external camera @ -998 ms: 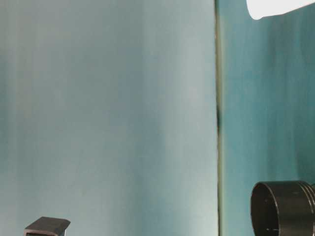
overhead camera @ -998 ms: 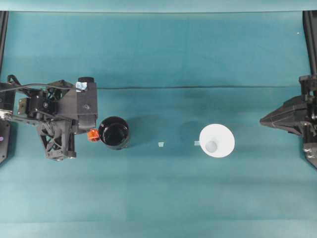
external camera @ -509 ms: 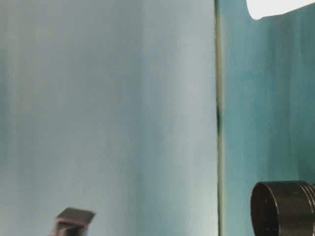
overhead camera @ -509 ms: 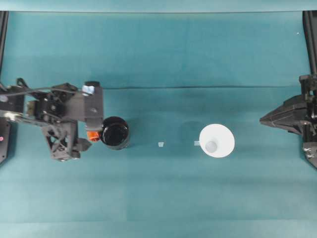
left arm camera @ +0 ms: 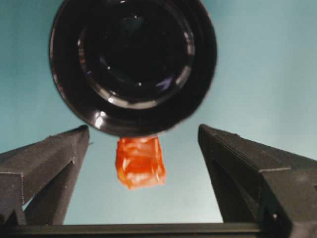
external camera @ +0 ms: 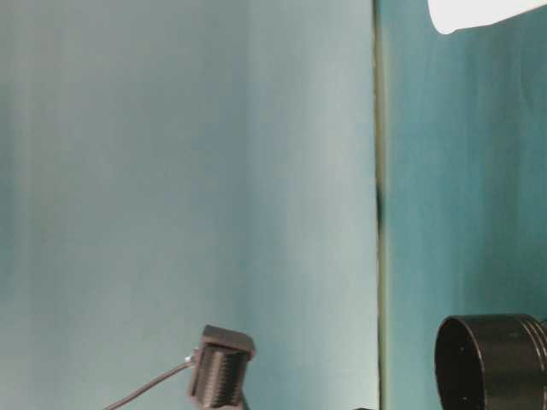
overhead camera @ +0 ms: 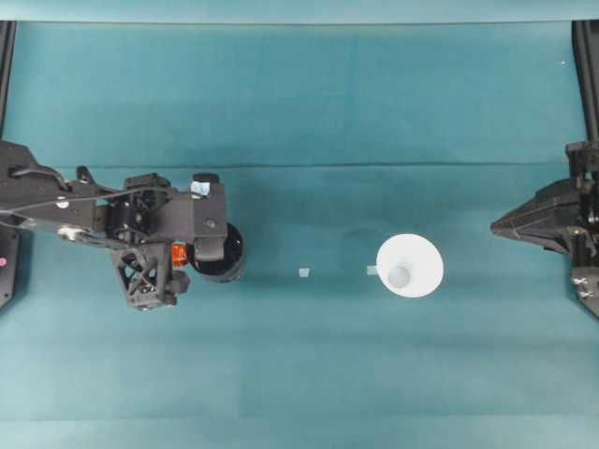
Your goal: Put the paper cup into the moved red handle cup holder.
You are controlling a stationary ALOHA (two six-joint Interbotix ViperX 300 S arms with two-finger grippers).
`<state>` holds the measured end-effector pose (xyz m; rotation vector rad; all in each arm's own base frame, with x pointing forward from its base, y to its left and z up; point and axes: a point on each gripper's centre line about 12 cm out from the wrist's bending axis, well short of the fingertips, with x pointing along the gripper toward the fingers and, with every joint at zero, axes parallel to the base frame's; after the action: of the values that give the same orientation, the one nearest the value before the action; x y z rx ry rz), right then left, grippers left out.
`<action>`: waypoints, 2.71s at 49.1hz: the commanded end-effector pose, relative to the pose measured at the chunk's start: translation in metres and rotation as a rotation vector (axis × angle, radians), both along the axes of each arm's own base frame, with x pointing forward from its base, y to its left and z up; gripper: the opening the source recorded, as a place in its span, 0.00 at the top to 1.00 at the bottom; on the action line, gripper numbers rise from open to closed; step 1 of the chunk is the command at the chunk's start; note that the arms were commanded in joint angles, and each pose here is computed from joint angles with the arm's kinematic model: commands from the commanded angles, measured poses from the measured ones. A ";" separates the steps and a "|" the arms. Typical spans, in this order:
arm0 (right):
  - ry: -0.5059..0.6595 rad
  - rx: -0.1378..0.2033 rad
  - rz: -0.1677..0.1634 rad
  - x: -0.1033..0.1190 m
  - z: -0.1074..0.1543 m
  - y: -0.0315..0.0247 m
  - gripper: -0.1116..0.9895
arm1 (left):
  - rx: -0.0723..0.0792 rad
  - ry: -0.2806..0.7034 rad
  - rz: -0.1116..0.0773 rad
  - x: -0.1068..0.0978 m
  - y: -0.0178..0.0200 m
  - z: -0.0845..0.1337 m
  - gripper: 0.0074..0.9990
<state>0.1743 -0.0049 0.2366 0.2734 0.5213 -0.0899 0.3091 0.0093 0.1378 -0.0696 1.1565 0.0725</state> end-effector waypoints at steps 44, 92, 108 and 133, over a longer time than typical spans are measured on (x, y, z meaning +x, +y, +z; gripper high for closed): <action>-0.011 0.010 -0.009 0.002 0.003 -0.0007 0.99 | 0.003 -0.012 0.018 -0.005 0.0061 -0.004 0.05; -0.017 0.011 -0.010 0.002 0.003 -0.0006 0.99 | 0.017 -0.111 -0.008 0.023 0.0042 0.059 0.74; -0.032 0.011 -0.009 0.003 0.004 -0.0005 0.99 | 0.045 -0.113 -0.086 0.074 -0.0042 0.097 0.74; -0.037 0.011 -0.011 0.003 0.005 -0.0008 0.99 | 0.042 -0.049 -0.098 0.099 -0.0077 0.075 0.74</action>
<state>0.1755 -0.0052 0.2387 0.2749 0.4936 -0.0883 0.4038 0.0025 0.2102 0.0134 1.1274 0.0122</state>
